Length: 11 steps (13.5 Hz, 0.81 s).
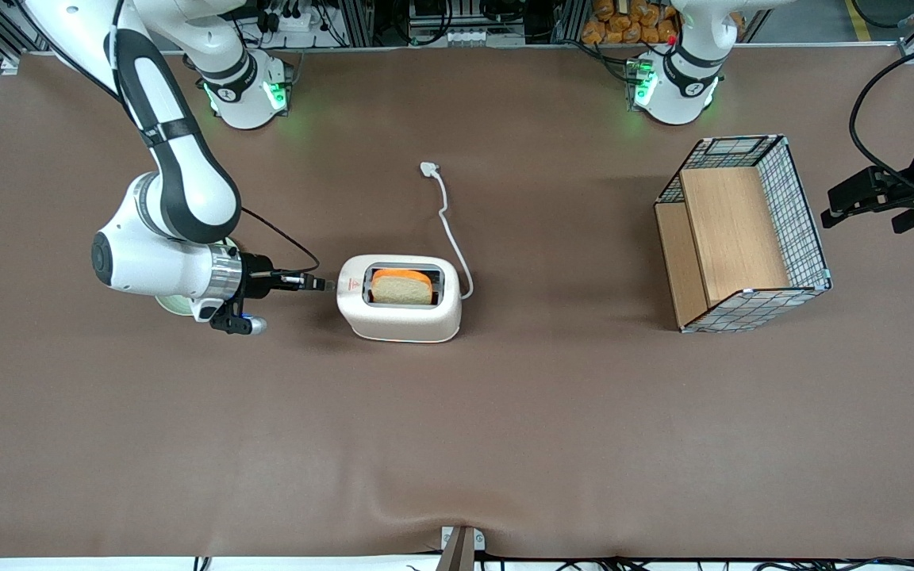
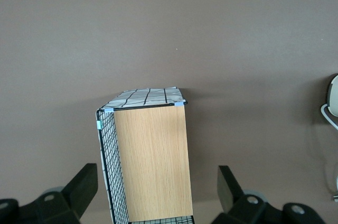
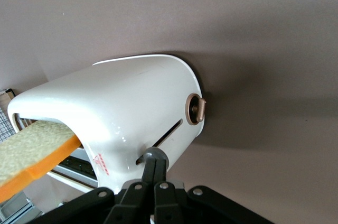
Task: Press toaster button with right arm
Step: 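Push the toaster lever down with the closed right gripper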
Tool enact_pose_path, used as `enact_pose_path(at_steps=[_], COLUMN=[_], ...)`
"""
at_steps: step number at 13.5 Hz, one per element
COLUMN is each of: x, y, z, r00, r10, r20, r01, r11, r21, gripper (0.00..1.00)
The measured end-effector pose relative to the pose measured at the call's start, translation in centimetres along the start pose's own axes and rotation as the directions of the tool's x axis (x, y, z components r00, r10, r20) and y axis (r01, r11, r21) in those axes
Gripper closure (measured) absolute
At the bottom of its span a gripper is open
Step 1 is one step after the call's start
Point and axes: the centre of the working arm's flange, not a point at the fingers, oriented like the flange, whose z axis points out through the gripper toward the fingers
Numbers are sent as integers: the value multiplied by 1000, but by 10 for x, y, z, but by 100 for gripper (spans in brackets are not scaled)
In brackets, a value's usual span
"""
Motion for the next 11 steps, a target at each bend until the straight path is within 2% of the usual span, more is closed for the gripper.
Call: enact_pose_path(at_steps=[11], x=[0], y=[-7], z=[9], r00=[1000], r10=[-12], r20=[-17], r01=[12], r11=[1000], r21=[-7], gripper=[99])
